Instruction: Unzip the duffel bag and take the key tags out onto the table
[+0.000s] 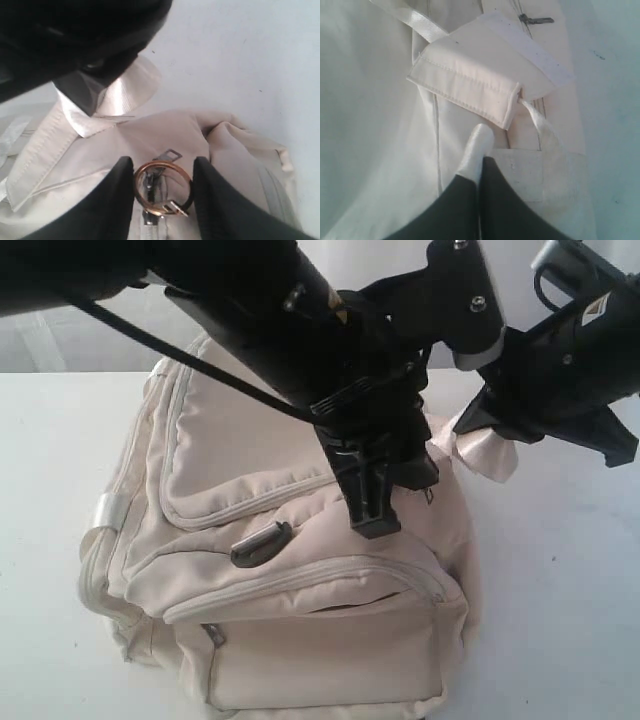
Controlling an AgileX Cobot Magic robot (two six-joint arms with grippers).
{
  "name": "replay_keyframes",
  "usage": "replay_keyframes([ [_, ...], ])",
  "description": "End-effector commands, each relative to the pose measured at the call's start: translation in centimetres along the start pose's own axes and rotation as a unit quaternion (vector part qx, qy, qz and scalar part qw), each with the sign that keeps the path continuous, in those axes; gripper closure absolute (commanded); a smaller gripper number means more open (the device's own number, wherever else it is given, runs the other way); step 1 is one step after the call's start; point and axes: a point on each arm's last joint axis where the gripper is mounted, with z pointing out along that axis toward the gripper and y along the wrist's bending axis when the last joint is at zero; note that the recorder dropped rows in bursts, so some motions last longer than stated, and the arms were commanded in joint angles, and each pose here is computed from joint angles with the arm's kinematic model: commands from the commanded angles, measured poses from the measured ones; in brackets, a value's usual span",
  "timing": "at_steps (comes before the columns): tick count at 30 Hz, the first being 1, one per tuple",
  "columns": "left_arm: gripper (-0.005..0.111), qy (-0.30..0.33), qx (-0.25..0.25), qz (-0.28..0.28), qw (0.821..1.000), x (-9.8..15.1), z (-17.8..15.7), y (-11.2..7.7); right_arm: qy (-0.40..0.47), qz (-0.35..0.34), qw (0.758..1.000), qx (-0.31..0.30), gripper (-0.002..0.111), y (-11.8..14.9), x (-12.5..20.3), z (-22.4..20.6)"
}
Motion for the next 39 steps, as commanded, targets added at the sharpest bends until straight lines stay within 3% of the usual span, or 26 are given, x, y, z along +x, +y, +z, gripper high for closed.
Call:
replay_keyframes([
  [1,0.082,0.025,0.033,-0.024,0.999,0.2,-1.1,-0.9,-0.056,-0.017,0.998,-0.024,0.108,0.6,-1.0,-1.0],
  [12,0.093,0.114,0.024,-0.013,0.993,1.8,-2.2,-0.9,-0.057,-0.021,0.998,-0.022,0.108,0.6,-1.0,-1.0],
  [18,0.099,0.121,0.024,-0.015,0.992,1.9,-2.8,-1.0,-0.062,-0.03,0.998,-0.015,0.108,0.5,-1.1,-1.0],
  [30,0.099,0.183,0.005,-0.028,0.983,2.9,-4.3,-0.9,-0.065,-0.038,0.997,-0.009,0.108,0.4,-1.1,-1.0],
  [39,0.099,0.232,0.027,-0.034,0.972,3.9,-5.0,-1.2,-0.066,-0.039,0.997,-0.008,0.108,0.3,-1.1,-1.0],
])
